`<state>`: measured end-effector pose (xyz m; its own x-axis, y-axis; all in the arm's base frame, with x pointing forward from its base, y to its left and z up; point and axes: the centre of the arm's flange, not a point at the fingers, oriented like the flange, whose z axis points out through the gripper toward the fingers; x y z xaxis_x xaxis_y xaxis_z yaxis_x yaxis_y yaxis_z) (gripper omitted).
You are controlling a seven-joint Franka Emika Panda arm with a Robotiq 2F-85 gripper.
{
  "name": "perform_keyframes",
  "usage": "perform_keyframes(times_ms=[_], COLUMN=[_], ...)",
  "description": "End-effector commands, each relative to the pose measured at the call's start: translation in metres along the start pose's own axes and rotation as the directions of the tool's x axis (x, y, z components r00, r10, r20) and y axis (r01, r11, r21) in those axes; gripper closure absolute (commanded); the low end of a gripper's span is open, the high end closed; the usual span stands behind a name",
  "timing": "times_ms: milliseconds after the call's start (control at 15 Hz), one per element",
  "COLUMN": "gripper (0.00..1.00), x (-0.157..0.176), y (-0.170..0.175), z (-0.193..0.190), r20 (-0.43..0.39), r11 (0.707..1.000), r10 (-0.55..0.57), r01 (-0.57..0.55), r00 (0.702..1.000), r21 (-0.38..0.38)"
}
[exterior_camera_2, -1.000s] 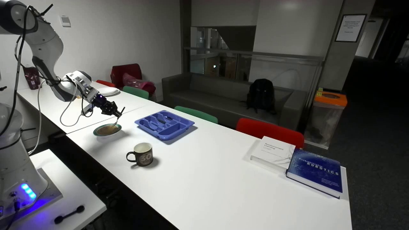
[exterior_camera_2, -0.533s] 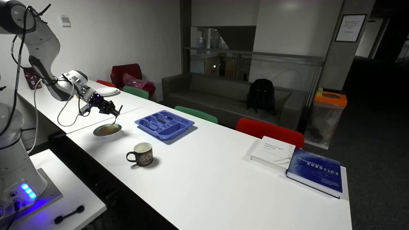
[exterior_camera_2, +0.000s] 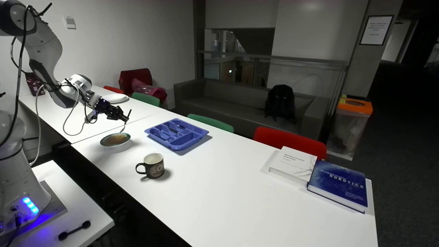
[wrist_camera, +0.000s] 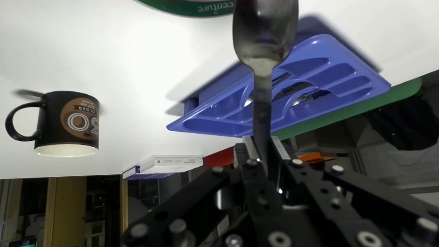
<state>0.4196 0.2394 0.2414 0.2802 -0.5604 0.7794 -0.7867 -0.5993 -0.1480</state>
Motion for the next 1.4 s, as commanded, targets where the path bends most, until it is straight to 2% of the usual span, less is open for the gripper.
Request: perform_keyframes(times_ms=[0, 133, 200, 400, 1067, 1133, 1333], gripper=[0.97, 0.97, 0.87, 0.87, 0.87, 0.97, 0.97], x=[-0.018, -0.017, 0.002, -0.002, -0.003, -0.003, -0.009], y=[0.021, 0.021, 0.001, 0.003, 0.003, 0.003, 0.002], z=[0.026, 0.029, 0.010, 0.017, 0.017, 0.017, 0.019], r20=[-0.008, 0.038, 0.017, 0.041, 0.042, 0.042, 0.035], r11=[0.999, 0.999, 1.000, 1.000, 1.000, 1.000, 0.999], r10=[-0.001, -0.016, -0.007, -0.016, -0.017, -0.017, -0.033], r01=[0.001, 0.015, 0.007, 0.015, 0.017, 0.017, 0.033], r00=[1.000, 0.999, 1.000, 0.999, 0.999, 0.999, 0.999], r21=[0.037, 0.044, 0.013, 0.013, 0.012, 0.012, 0.014])
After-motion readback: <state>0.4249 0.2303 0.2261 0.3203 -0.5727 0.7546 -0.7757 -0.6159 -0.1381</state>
